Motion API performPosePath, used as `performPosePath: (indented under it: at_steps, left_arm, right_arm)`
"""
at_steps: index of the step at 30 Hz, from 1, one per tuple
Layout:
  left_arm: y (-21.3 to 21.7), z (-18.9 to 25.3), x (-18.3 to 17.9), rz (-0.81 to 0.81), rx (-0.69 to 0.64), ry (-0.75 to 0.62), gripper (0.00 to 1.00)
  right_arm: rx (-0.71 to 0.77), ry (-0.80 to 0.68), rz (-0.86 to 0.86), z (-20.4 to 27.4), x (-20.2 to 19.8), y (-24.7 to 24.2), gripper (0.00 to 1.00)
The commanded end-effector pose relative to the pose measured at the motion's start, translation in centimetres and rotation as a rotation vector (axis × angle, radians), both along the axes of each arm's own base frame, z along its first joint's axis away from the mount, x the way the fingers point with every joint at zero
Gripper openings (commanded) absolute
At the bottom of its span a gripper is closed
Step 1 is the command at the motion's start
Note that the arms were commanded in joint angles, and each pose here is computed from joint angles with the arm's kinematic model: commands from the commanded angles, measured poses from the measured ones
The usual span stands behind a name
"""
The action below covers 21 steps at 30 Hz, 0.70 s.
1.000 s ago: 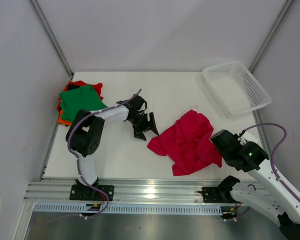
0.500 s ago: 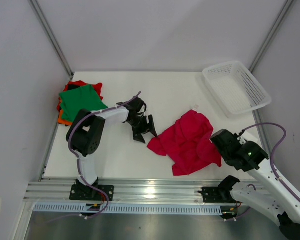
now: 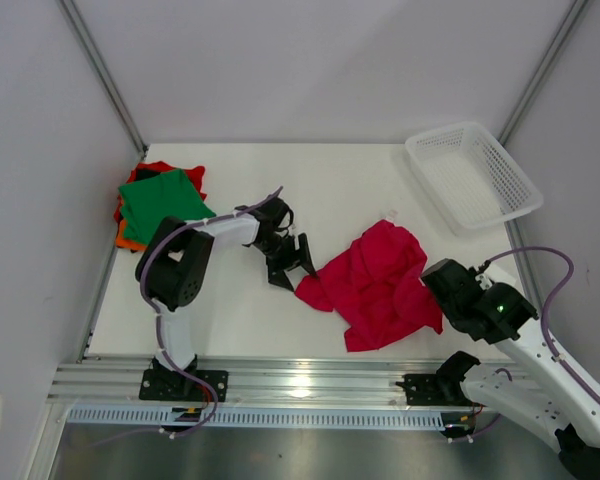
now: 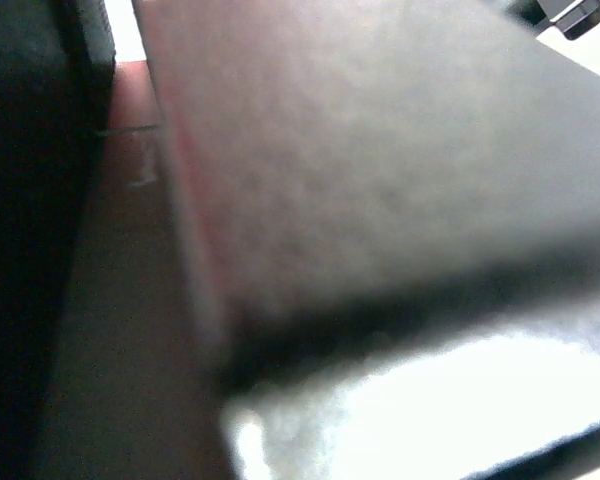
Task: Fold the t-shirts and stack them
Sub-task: Flatten out the tshirt
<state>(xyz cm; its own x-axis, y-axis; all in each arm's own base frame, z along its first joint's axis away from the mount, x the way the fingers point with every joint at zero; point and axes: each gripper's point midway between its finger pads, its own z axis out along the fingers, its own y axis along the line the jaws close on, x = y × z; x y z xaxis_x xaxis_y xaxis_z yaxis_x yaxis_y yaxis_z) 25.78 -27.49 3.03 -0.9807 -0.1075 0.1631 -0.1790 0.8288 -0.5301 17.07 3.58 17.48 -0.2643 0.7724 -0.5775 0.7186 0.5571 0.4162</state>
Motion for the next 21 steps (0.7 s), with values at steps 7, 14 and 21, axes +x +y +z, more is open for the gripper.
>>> performPosePath:
  at_steps: [7, 14, 21]
  left_arm:
    - [-0.7, -1.4, -1.0, -0.020, -0.012, 0.052, 0.76]
    - [-0.6, -2.2, -2.1, -0.044, -0.025, 0.087, 0.01]
    - [-0.3, -2.5, -2.6, -0.057, -0.024, 0.093, 0.01]
  right_arm:
    - [0.029, -0.045, -0.027, 0.9, 0.5, 0.1, 0.00]
    - [0.044, -0.044, -0.037, 0.5, 0.2, 0.0, 0.00]
    - [0.058, -0.051, -0.045, 0.5, 0.0, -0.1, 0.00]
